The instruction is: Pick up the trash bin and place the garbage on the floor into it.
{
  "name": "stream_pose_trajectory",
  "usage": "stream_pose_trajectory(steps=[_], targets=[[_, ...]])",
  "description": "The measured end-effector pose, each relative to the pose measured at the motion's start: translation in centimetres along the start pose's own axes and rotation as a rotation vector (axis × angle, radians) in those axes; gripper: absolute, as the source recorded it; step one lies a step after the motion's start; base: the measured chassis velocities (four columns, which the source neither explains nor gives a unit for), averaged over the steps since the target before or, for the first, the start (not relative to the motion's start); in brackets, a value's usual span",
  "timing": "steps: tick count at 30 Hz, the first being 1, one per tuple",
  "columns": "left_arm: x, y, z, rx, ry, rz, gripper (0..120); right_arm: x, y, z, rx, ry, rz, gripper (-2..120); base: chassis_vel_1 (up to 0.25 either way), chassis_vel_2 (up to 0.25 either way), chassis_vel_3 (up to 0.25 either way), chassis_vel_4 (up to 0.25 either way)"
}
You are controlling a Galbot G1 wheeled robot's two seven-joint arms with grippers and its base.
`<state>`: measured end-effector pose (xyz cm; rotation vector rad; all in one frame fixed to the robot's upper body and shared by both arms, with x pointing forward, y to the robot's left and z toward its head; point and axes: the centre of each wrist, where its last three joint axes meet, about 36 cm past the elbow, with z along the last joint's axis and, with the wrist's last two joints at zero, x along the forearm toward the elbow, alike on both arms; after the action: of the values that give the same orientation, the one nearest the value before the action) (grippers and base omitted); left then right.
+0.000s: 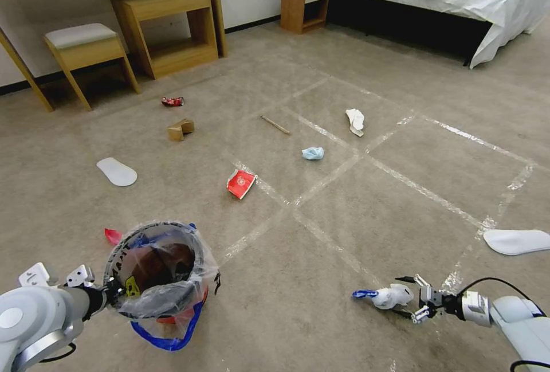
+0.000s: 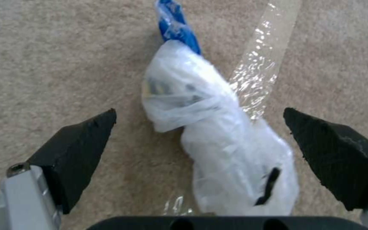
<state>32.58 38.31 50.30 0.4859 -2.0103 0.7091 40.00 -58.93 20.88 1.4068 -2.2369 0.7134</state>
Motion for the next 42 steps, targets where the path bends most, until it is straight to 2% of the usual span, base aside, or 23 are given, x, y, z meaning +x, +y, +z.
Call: stream_pose_trajectory(steps=[19, 32, 42], targets=[[-0.5, -0.1, -0.3, -0.001, 0.005, -0.003, 0, -1.2, 1.5, 0.7, -0.043, -0.010, 0.003, 100, 0.000, 0.000, 0.000, 0.000], [-0.8, -0.1, -0.7, 0.000, 0.008, 0.002, 0, -1.6, -0.5, 0.1, -0.035, -0.010, 0.024, 100, 0.000, 0.000, 0.000, 0.000], [-1.0, -0.1, -0.6, 0.000, 0.011, 0.004, 0, -1.7, -0.1, 0.6, -0.060, -0.002, 0.038, 100, 0.000, 0.000, 0.000, 0.000]])
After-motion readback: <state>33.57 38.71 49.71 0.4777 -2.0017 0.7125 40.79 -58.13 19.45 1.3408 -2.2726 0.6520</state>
